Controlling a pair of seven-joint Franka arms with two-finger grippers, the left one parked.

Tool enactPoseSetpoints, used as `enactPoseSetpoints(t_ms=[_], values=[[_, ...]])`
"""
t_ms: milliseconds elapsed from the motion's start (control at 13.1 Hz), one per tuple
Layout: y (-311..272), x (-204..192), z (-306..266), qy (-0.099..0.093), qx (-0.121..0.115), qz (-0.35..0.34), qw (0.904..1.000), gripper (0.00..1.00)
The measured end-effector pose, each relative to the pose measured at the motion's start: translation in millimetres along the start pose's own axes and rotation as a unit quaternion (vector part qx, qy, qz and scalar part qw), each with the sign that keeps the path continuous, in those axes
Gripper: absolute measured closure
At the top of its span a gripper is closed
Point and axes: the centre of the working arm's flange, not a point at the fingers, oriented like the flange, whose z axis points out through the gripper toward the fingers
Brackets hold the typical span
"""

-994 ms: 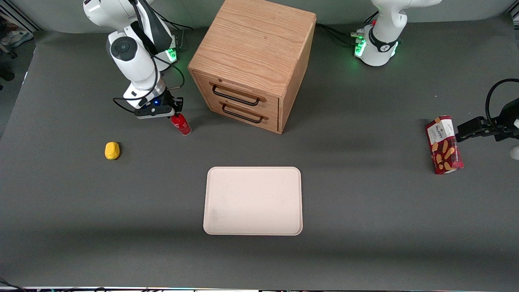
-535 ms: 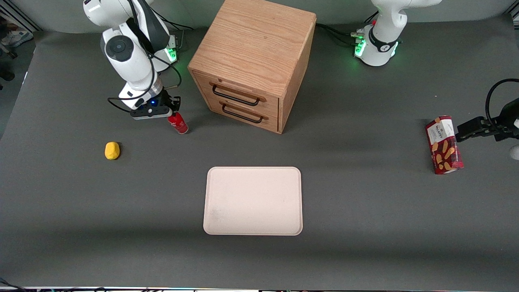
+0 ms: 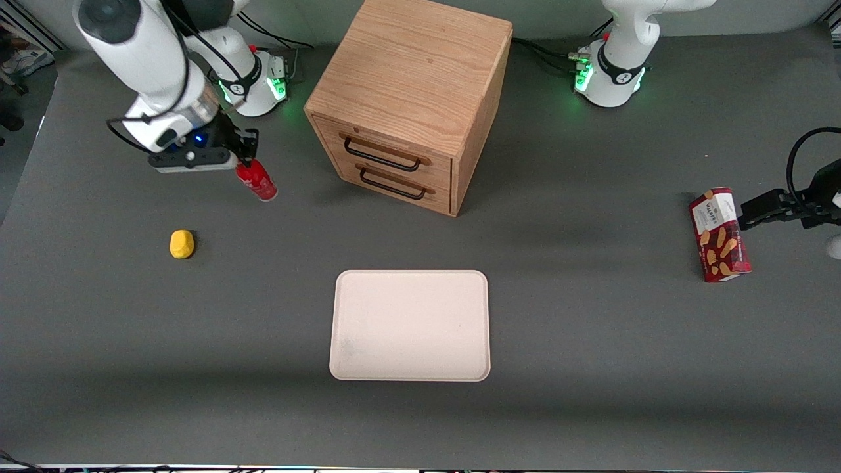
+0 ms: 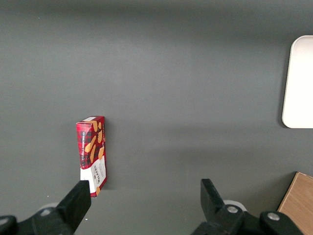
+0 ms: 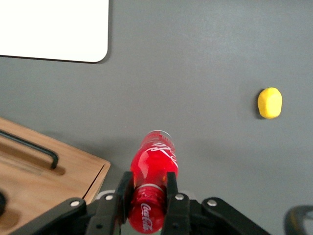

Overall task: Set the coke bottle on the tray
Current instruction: 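Lift the red bottle up with the right gripper, then carry the held bottle toward the white tray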

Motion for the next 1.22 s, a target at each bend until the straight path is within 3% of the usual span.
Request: enactPoseSetpoints(t_ms=[306, 535, 765, 1224], values=[[8, -10, -75, -0.001, 0.012, 0.000, 0.9999, 0.68], [6, -5, -100, 0.006, 0.034, 0.004, 0.9994, 0.68], [-14, 35, -106, 0.002, 0.051, 0.009, 0.9987, 0.68], [-75, 140, -74, -0.003, 0.039, 0.005, 0.9992, 0.68]])
